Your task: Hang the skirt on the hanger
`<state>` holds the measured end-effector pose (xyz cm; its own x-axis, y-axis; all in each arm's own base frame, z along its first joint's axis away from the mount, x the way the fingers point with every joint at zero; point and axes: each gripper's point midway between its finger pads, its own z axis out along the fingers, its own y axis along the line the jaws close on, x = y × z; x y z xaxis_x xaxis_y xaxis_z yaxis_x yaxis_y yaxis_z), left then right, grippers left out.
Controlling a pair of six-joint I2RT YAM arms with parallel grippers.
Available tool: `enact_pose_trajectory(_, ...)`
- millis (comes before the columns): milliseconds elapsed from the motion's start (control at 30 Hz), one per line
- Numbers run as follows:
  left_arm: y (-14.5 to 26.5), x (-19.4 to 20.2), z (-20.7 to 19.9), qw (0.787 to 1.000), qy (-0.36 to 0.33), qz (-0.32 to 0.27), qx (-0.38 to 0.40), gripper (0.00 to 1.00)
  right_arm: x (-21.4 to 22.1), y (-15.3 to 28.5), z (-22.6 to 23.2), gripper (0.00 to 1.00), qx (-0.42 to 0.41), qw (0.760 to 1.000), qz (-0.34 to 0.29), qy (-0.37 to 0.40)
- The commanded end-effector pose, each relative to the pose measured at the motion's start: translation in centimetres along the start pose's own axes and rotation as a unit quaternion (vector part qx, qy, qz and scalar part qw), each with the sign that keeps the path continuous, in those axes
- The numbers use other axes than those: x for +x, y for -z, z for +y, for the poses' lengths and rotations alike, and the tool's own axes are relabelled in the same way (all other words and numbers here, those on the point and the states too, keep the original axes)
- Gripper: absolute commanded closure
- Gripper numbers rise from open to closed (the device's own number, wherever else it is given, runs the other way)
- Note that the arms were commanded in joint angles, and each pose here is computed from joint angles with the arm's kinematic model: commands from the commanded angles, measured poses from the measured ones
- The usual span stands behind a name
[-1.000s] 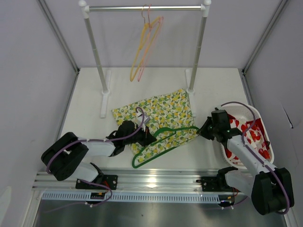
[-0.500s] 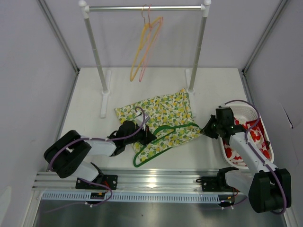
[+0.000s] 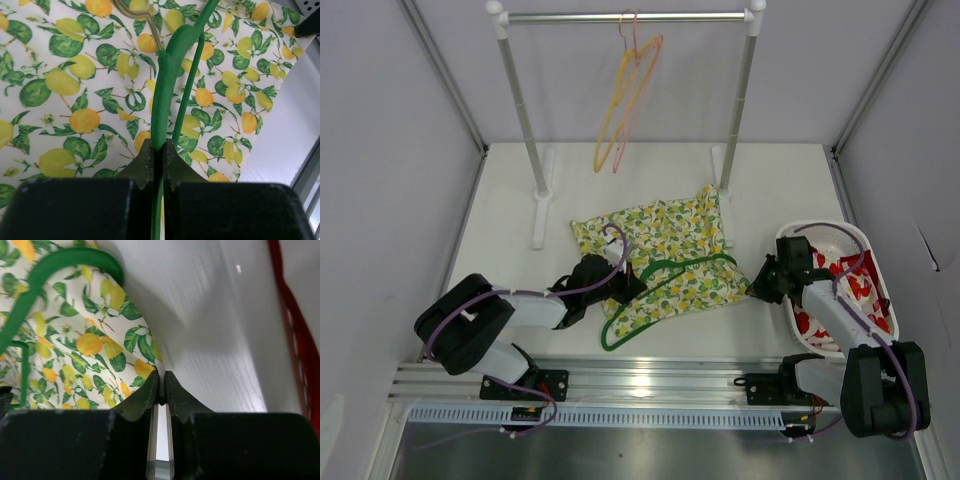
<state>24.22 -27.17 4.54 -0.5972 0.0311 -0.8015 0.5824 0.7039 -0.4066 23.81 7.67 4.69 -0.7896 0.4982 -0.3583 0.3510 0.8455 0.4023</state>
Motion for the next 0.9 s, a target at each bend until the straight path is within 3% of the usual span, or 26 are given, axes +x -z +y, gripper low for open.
enact_pose_trajectory(0,0.4,1.8,4.7,0.993,-0.029,0.032,-0.108,1.00,-2.0,-0.3,-0.4,0.88,0.017,0.999,-0.029,0.013)
enact_pose_trajectory(400,0.9,1.4,5.7,0.990,-0.039,0.011,-0.135,1.00,-7.9,1.2,1.1,0.87,0.021,0.999,-0.044,0.010)
enact_pose_trajectory(700,0.1,-1.5,4.1,0.993,-0.064,-0.038,-0.095,1.00,-7.1,-0.1,0.3,0.86,0.028,0.999,-0.025,0.014)
enact_pose_trajectory(867,-0.8,-3.6,3.6,0.989,-0.108,-0.059,-0.084,1.00,-6.6,-0.3,-0.2,0.78,0.037,0.999,-0.019,0.019)
